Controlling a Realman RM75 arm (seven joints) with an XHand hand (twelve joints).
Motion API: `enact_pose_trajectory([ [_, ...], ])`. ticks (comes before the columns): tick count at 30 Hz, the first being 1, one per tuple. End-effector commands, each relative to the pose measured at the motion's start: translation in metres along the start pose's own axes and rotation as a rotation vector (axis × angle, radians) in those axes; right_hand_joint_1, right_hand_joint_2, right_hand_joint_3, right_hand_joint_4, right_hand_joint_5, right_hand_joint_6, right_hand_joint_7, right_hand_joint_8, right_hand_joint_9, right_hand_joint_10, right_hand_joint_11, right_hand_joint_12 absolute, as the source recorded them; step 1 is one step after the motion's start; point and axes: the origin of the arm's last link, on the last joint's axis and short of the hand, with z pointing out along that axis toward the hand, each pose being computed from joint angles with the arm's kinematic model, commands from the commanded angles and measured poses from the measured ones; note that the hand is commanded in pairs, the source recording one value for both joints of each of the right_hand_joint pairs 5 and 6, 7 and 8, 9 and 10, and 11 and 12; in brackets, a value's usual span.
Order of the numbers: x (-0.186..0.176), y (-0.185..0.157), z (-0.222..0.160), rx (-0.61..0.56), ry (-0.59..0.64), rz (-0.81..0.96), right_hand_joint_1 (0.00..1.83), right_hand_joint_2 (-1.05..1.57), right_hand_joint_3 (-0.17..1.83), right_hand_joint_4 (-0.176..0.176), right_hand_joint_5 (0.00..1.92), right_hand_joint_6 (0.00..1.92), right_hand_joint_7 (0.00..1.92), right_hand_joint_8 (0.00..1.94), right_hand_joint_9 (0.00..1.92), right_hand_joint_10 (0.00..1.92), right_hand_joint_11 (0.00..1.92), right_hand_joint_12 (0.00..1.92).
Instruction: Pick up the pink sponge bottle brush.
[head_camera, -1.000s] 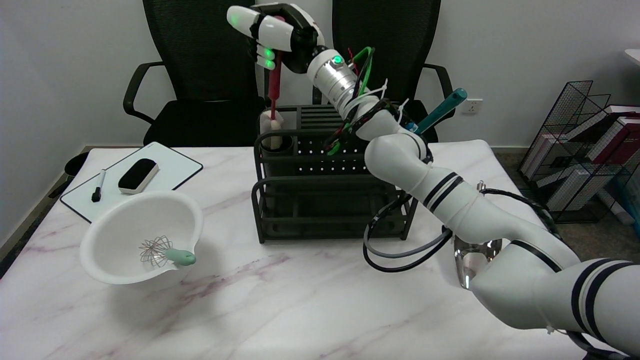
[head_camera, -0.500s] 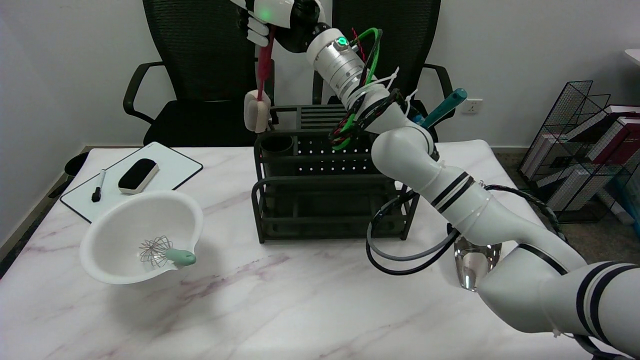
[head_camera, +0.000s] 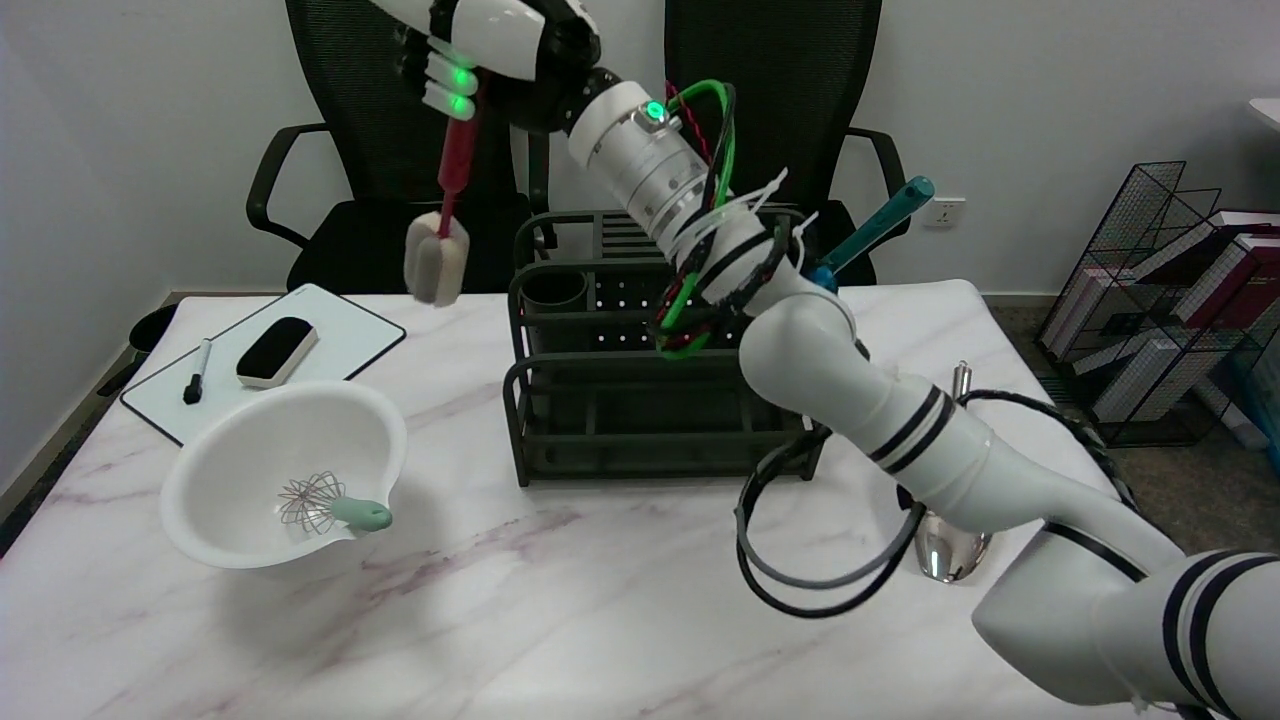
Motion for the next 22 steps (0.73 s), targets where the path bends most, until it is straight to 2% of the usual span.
enact_pose_trajectory([
  [1, -0.056, 0.019, -0.109, 0.018, 0.007, 0.251, 1.06, 1.57, 0.35, 0.000, 1.92, 1.92, 1.92, 1.92, 1.92, 1.92, 1.92, 1.92],
  [4, -0.054, 0.029, -0.144, -0.010, 0.073, 0.210, 1.06, 1.57, 0.36, 0.000, 1.92, 1.92, 1.92, 1.92, 1.92, 1.92, 1.92, 1.92],
  [9, -0.045, 0.035, -0.191, 0.025, 0.164, 0.109, 1.05, 1.57, 0.37, 0.000, 1.92, 1.92, 1.92, 1.92, 1.92, 1.92, 1.92, 1.92],
  [13, -0.036, 0.036, -0.220, 0.012, 0.187, 0.038, 1.04, 1.57, 0.37, 0.000, 1.92, 1.92, 1.92, 1.92, 1.92, 1.92, 1.92, 1.92],
  [14, -0.047, 0.023, -0.223, 0.058, 0.166, 0.080, 1.04, 1.57, 0.37, 0.000, 1.92, 1.92, 1.92, 1.92, 1.92, 1.92, 1.92, 1.92],
  [15, -0.079, -0.007, -0.225, 0.155, 0.112, 0.266, 1.04, 1.57, 0.37, 0.000, 1.92, 1.92, 1.92, 1.92, 1.92, 1.92, 1.92, 1.92],
  [16, -0.031, 0.028, -0.231, 0.047, 0.192, -0.007, 1.05, 1.57, 0.38, 0.000, 1.92, 1.92, 1.92, 1.92, 1.92, 1.92, 1.92, 1.92],
  [22, -0.016, 0.030, -0.252, 0.080, 0.268, -0.047, 1.04, 1.57, 0.39, 0.000, 1.92, 1.92, 1.92, 1.92, 1.92, 1.92, 1.92, 1.92],
])
